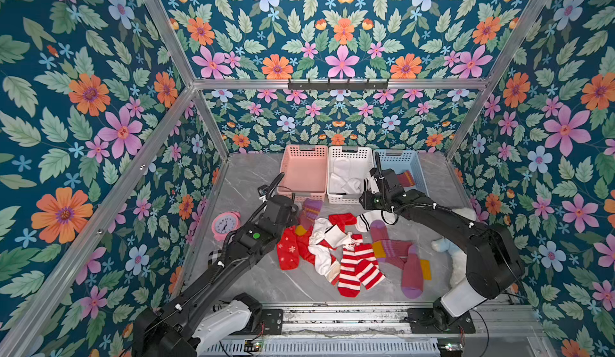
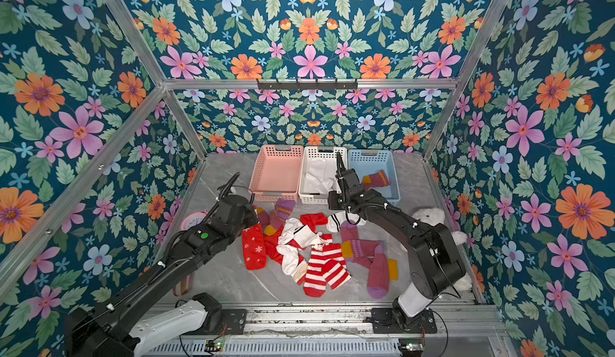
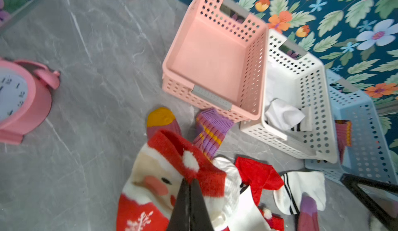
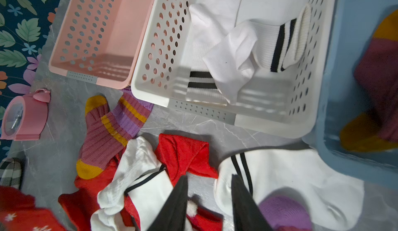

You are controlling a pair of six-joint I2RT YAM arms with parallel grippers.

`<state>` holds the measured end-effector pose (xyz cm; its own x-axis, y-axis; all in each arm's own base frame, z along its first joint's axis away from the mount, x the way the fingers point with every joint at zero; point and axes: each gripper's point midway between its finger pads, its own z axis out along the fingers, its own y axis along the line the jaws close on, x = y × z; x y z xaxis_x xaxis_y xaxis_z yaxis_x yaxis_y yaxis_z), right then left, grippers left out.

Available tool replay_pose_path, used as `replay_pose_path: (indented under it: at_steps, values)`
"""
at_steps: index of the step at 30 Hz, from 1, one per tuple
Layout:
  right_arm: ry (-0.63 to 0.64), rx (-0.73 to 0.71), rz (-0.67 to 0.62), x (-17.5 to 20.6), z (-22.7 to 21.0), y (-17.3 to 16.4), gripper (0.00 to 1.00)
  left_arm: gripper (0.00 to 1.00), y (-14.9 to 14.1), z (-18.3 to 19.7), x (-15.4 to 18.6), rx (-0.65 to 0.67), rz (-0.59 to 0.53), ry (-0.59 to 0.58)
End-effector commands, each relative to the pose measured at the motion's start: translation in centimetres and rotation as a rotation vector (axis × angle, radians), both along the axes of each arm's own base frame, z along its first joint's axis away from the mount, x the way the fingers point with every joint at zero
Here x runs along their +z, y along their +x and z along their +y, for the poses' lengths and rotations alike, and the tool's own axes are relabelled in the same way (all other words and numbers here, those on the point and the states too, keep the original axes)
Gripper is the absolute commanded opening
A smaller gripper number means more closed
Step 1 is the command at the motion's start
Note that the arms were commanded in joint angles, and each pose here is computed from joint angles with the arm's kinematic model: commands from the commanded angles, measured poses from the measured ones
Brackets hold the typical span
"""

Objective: Sort the socks into the basket by color
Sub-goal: Pick up the sock at the center of the board, then place the sock in the bin.

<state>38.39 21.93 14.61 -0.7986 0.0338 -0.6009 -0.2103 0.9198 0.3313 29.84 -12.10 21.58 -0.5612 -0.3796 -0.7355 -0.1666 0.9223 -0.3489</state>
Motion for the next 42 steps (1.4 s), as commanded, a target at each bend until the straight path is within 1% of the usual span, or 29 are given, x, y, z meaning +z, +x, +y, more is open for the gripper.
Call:
replay_pose_path:
  at_steps: [1,6,10,14,19,22,30,33,36,42]
  values:
    - [0.009,-0.013,-0.026,0.8,-0.2,0.1,0.37,0.00,0.5,-0.3,2.1,-0.046,-0.050,0.044]
    - [0.002,-0.018,-0.033,1.2,-0.6,-0.4,0.37,0.00,2.0,-1.8,5.3,-0.103,-0.120,0.034]
    - [0.007,-0.023,-0.048,1.6,-0.9,-0.8,0.37,0.00,3.8,-2.8,7.7,-0.125,-0.193,0.052]
    - [0.017,-0.031,-0.042,1.5,-1.2,-1.5,0.37,0.00,6.6,-2.5,9.3,-0.107,-0.267,0.062]
    - [0.031,-0.029,-0.031,1.0,-1.5,-2.4,0.37,0.00,9.8,-1.1,11.3,-0.089,-0.317,0.041]
    - [0.034,-0.024,-0.019,0.7,-1.5,-3.0,0.37,0.00,11.2,-0.4,12.0,-0.084,-0.338,0.028]
    - [0.027,-0.041,-0.016,0.3,-2.4,-4.1,0.37,0.00,13.4,0.7,13.2,-0.092,-0.382,0.010]
    - [0.029,-0.044,-0.014,0.1,-2.6,-4.4,0.37,0.00,13.8,0.3,14.7,-0.126,-0.441,-0.005]
    - [0.037,-0.045,-0.006,-0.2,-2.5,-4.5,0.37,0.00,14.3,0.0,15.8,-0.143,-0.465,0.004]
    - [0.042,-0.047,-0.002,-0.3,-2.3,-4.4,0.36,0.00,15.9,-1.0,16.0,-0.177,-0.474,0.004]
